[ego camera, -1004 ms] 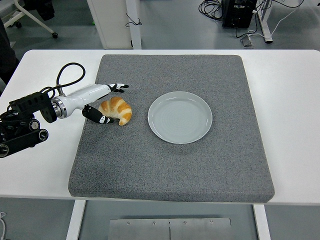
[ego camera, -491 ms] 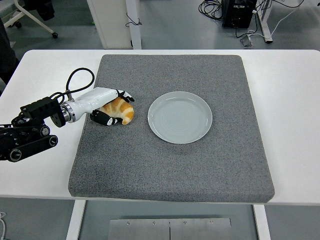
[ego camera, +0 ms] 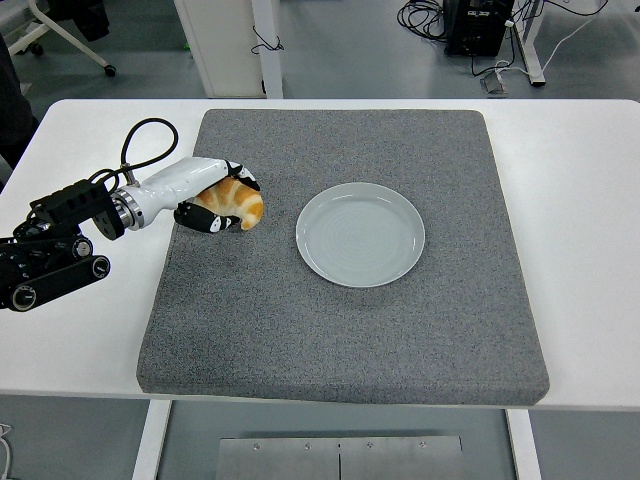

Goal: Place the bread on the plate

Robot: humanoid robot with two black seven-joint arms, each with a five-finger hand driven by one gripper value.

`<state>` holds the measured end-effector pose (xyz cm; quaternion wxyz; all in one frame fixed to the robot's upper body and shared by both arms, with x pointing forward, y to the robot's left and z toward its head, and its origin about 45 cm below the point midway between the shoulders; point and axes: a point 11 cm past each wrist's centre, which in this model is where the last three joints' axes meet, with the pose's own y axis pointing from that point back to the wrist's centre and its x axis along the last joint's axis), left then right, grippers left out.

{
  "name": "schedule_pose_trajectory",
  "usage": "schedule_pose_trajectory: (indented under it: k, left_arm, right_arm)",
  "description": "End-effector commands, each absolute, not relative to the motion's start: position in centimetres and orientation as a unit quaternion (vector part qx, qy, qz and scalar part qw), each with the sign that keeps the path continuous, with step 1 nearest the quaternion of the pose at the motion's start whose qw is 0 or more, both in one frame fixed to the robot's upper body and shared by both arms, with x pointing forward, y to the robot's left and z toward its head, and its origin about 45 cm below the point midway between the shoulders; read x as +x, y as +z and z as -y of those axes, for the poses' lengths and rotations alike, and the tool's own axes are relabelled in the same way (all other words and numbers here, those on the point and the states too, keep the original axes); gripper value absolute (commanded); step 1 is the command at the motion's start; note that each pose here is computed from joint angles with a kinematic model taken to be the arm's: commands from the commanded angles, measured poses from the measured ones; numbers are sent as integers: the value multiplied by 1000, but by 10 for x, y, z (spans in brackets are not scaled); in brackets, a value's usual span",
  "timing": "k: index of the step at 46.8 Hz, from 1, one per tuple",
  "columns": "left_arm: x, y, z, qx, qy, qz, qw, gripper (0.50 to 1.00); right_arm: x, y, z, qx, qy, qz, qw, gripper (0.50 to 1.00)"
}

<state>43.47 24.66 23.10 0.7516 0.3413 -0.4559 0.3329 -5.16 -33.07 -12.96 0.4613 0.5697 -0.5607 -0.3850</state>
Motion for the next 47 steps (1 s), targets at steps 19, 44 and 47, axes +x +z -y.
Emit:
schedule_pose_trajectory:
  k: [19,44,47]
  left_arm:
    - [456,289,-231,304,350,497,734,560]
    - [472,355,-187,262,329,538,730,560]
    - [471,357,-164,249,316,543,737,560]
  right_arm:
    - [-52,-130,331,570,-385,561,461,1000]
    - [-52,-130,331,570,-385,561,461,1000]
    - [-52,-130,331,570,-385,561,461,1000]
